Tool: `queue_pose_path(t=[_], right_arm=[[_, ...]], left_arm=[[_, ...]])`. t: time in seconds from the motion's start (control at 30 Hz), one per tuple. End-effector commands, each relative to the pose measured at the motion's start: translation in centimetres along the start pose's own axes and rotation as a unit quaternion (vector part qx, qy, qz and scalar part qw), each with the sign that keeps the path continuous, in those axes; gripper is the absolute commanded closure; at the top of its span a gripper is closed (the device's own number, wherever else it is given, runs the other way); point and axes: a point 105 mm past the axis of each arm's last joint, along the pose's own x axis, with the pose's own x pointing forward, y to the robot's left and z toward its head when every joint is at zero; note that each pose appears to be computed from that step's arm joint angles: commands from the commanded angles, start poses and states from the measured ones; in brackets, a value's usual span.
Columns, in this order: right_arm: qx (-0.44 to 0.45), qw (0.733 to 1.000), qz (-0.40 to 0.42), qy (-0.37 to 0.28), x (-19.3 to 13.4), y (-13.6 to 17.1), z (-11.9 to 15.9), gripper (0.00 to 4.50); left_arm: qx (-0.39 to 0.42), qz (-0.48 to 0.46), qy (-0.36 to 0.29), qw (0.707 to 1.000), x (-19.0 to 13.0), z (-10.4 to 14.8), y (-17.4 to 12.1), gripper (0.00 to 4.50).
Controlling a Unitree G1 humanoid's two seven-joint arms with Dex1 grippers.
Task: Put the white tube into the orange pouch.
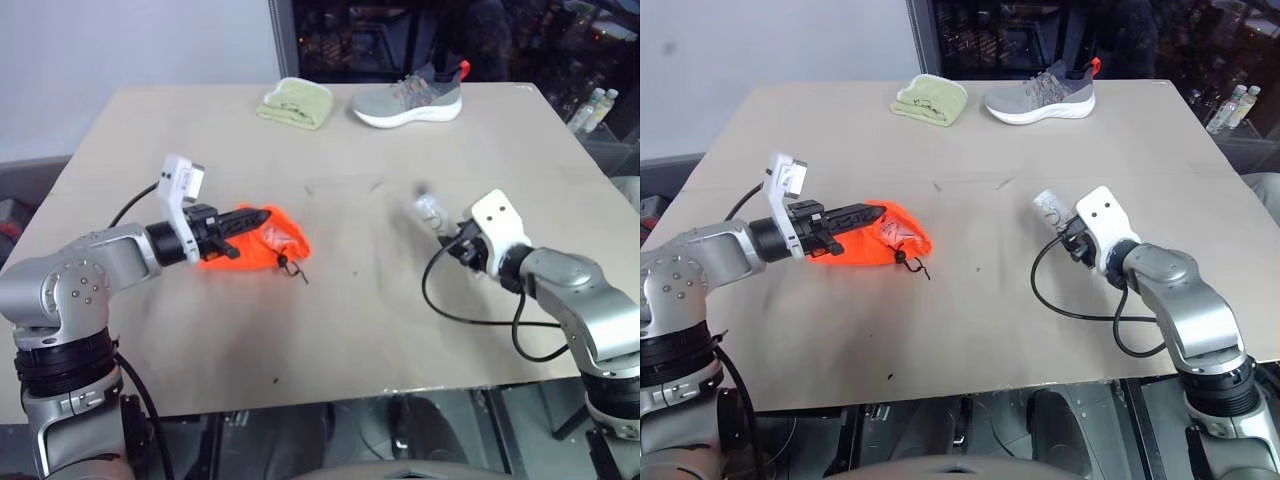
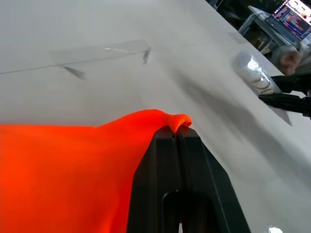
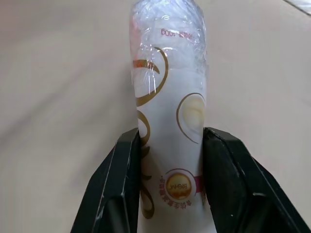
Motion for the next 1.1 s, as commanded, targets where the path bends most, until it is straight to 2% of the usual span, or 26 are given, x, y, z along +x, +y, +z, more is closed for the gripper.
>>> queue_pose_path(t=[0.03,0.2,0.37,0.7,0.87,1.1], right_arm=[[-0.023,0.999,0.024,-0.038,-0.2,1.3,2.0,2.63],[-0.043,0.982,0.142,-0.114,-0.8,6.2,5.3,2.63],[-0.08,0.951,0.269,-0.13,0.0,10.9,6.7,2.63],[-0.107,0.932,0.319,-0.134,4.4,12.5,8.2,2.63],[-0.134,0.908,0.368,-0.146,4.0,13.9,9.1,2.63],[-0.143,0.885,0.415,-0.153,2.2,13.4,9.5,2.63]], left_arm=[[0.028,-0.005,-0.016,0.999,-0.2,1.1,-0.7,4.5],[0.025,-0.011,-0.016,0.999,-0.1,1.2,-1.0,4.5],[0.036,-0.028,-0.006,0.999,-0.3,1.2,-1.8,4.5],[0.056,-0.049,0.01,0.997,-0.6,1.2,-2.8,4.5],[0.062,-0.03,0.02,0.997,-0.8,0.4,-2.8,4.5],[0.054,-0.012,0.017,0.998,-0.9,0.3,-2.2,4.5]])
